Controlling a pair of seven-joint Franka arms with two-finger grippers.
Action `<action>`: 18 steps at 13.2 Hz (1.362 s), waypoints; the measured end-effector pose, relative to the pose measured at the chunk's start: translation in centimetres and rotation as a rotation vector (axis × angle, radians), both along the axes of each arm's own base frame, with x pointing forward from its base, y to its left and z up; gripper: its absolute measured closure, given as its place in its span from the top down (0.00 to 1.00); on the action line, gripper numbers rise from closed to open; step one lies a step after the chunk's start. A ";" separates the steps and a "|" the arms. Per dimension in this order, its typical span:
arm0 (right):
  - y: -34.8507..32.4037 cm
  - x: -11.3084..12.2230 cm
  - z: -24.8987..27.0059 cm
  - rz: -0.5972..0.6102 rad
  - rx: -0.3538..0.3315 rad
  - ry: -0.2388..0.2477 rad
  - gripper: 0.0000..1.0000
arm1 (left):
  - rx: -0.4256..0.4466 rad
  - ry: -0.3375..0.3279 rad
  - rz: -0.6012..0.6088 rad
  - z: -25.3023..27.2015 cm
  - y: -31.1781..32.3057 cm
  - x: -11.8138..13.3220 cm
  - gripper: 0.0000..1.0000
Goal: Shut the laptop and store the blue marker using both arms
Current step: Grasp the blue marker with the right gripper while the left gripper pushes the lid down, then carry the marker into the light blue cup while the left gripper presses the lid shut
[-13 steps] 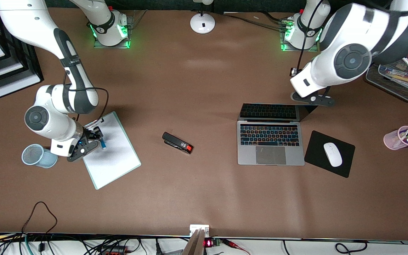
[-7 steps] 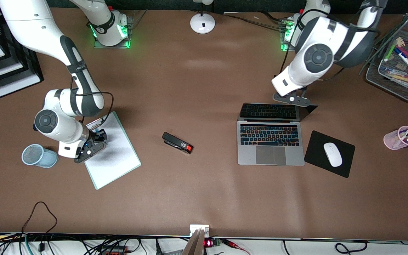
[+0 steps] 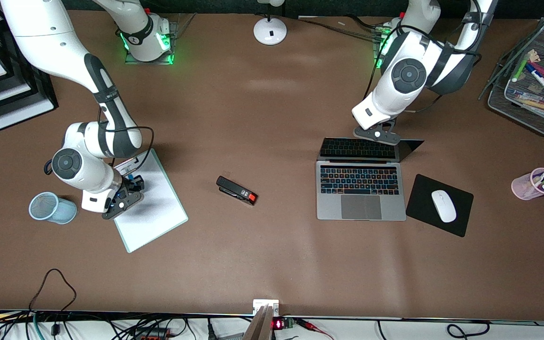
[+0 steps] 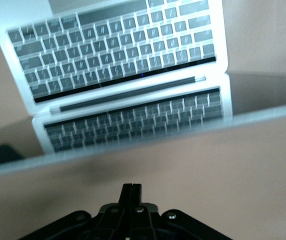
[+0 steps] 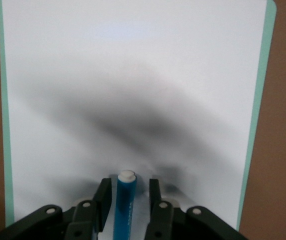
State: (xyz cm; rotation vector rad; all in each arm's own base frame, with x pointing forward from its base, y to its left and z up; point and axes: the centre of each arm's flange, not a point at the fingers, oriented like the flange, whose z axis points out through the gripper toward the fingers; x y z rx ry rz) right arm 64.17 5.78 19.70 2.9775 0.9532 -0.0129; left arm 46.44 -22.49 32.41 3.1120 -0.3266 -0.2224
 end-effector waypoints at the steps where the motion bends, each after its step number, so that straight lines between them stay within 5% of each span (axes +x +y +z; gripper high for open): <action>1: 0.0 0.0 -0.3 0.001 0.000 -0.003 0.37 | -0.018 -0.023 0.005 -0.7 -0.1 0.6 0.01; 4: 0.6 -0.1 -1.1 0.010 0.005 -0.001 0.34 | -0.063 -0.079 0.024 -3.4 0.2 2.5 0.01; 6: 0.8 -0.1 -1.1 0.012 0.007 -0.002 0.17 | -0.049 -0.105 0.003 -4.4 0.9 4.2 0.01; 12: 1.0 1.8 2.4 0.013 0.011 -0.034 0.17 | -0.034 -0.174 -0.029 -4.6 1.2 10.2 0.01; 18: -1.1 3.5 12.3 0.083 0.016 -0.068 0.17 | -0.001 -0.193 -0.074 -10.1 1.7 16.4 0.01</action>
